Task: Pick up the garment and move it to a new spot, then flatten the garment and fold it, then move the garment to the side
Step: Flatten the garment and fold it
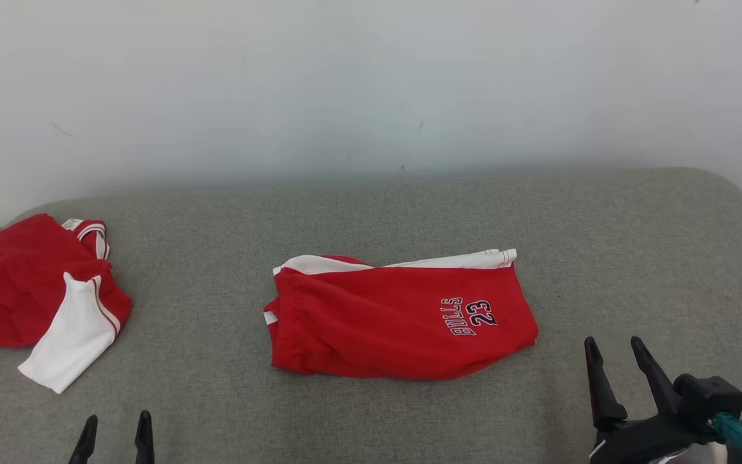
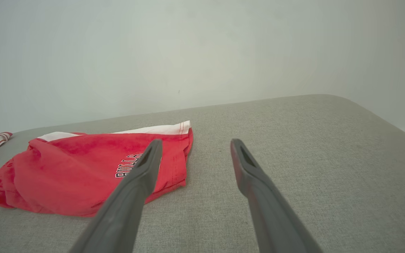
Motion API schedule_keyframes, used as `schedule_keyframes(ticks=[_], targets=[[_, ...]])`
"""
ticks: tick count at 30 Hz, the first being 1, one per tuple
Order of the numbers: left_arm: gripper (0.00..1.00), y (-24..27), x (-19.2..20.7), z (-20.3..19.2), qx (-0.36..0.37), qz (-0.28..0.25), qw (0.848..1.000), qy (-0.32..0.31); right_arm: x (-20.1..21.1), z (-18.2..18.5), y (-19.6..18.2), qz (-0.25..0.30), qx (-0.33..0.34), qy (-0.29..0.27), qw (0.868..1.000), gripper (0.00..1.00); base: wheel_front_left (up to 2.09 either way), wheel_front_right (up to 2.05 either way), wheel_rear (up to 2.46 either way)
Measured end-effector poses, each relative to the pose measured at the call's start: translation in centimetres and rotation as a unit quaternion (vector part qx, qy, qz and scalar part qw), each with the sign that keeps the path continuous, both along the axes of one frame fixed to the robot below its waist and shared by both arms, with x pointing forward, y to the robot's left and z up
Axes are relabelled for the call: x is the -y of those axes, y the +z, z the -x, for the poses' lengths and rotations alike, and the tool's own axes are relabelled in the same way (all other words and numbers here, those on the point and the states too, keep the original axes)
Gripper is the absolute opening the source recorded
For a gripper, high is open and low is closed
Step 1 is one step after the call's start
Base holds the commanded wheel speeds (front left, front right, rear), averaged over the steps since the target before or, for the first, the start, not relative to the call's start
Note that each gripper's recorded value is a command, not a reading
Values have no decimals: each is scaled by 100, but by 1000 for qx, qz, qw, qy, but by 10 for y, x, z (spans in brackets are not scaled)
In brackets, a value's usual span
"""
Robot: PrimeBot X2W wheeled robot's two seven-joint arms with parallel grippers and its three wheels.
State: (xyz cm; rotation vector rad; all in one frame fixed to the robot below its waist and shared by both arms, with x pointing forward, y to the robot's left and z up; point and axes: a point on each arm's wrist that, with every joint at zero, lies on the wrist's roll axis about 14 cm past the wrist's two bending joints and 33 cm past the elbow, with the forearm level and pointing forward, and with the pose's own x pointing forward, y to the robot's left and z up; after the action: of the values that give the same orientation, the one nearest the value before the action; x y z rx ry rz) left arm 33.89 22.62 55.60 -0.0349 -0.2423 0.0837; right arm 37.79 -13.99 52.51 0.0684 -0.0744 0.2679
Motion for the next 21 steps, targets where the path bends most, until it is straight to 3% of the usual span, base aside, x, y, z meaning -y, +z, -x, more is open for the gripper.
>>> schedule_keyframes(ticks=[21], targets=[[100, -11, -5, -14, -19, 2, 1000, 8, -22, -94, -29, 32, -88, 30, 995, 100, 0, 0, 0]])
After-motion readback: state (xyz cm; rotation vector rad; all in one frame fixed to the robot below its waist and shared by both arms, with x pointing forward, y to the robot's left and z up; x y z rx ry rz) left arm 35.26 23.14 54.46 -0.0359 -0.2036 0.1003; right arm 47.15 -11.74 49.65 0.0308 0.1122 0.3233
